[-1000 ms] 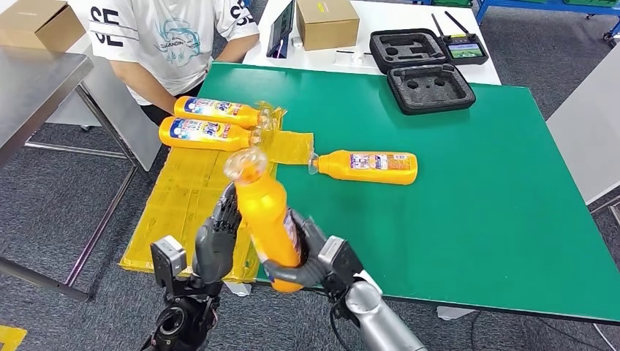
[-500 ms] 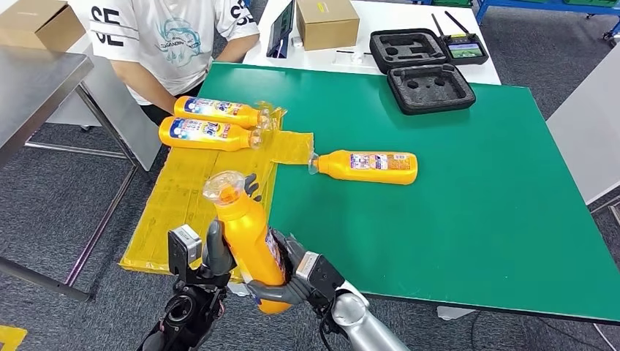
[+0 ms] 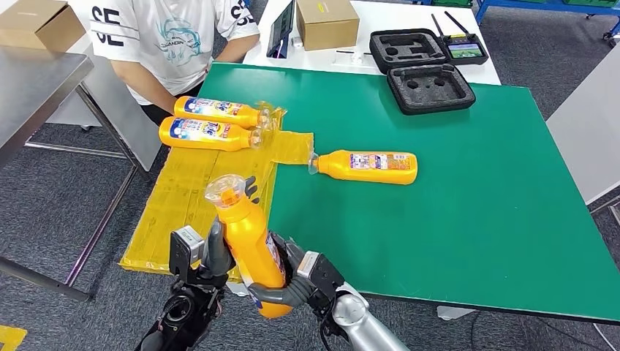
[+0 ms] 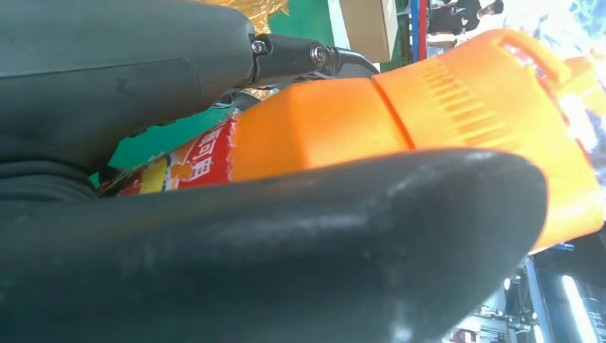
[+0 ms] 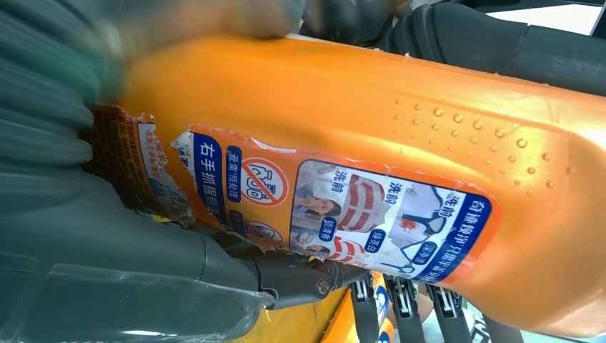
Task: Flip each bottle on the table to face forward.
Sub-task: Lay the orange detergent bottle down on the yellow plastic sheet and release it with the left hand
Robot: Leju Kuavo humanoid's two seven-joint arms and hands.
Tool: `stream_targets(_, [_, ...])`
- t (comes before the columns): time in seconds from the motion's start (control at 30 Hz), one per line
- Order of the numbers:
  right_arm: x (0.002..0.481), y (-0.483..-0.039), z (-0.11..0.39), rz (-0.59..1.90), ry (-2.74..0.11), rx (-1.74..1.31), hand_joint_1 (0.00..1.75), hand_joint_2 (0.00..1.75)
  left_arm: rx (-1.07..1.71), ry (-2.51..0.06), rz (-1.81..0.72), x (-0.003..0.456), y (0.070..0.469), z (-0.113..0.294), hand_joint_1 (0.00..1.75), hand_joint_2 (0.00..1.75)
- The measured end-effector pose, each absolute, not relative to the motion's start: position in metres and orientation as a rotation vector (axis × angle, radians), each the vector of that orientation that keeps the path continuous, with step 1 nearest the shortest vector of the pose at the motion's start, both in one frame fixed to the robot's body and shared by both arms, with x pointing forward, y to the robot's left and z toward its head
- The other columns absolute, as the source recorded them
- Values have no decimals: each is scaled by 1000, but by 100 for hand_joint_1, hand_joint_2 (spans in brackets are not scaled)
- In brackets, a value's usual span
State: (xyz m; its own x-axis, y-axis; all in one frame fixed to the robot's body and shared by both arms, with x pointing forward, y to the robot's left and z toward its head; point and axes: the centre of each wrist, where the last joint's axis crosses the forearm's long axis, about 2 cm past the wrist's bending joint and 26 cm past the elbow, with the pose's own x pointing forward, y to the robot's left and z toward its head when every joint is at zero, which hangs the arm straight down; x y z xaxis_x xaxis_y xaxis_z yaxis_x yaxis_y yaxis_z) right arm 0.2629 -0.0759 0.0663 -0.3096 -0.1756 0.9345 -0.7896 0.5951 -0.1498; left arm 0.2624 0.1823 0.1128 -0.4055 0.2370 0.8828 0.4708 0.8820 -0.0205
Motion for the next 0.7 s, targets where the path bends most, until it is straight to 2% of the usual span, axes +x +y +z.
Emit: stream_targets(0.7, [273, -83, 74, 685, -1841, 789, 175, 175, -327, -2009, -497, 256, 206, 99, 0, 0])
